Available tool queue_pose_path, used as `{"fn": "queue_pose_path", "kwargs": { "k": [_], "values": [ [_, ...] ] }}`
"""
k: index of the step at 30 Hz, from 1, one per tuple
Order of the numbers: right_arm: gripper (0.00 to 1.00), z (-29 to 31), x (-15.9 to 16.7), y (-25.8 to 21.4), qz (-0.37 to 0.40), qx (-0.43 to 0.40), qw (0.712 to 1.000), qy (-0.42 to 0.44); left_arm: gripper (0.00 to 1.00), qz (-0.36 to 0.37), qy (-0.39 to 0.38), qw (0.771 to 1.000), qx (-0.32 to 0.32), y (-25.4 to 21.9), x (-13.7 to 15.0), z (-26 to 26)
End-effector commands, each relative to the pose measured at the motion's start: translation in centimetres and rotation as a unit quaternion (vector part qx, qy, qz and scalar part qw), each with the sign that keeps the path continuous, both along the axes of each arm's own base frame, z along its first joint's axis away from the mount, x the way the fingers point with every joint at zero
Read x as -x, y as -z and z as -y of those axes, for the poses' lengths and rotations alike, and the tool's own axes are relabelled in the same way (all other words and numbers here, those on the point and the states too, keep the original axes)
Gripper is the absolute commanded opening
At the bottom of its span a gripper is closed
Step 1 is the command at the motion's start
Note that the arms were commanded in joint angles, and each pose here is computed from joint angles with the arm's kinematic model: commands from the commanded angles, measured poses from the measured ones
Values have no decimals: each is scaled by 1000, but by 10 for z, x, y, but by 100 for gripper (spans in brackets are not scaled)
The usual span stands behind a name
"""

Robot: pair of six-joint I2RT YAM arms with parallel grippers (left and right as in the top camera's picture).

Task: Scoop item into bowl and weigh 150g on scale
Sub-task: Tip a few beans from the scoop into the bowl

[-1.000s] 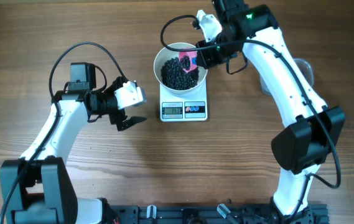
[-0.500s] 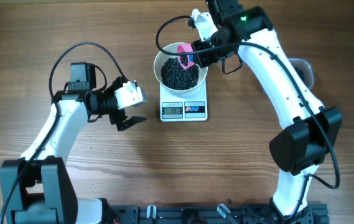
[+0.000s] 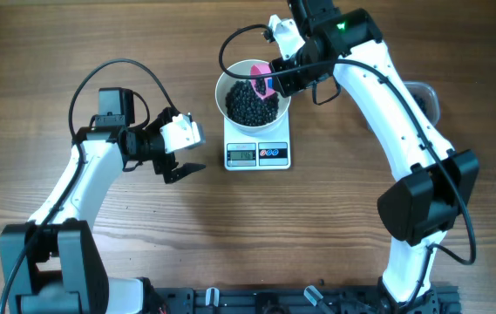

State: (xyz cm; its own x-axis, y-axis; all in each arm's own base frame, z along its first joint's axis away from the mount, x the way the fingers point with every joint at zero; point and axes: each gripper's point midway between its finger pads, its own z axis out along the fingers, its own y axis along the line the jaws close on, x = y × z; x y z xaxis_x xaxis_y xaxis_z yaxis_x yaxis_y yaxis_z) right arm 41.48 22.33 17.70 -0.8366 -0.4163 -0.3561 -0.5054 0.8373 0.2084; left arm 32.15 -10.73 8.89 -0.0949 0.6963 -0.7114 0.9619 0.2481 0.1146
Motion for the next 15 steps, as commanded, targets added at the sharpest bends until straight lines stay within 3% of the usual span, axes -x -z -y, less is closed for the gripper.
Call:
{"fn": "queue_pose_path", "kwargs": {
  "k": [1, 15],
  "values": [
    [5, -3, -2, -7, 29, 28, 999, -14, 100, 12, 5, 1000, 1, -4, 0, -1],
    [4, -7, 3, -5, 35, 48, 998, -28, 100, 12, 5, 1000, 1, -4, 0, -1]
  ]
}}
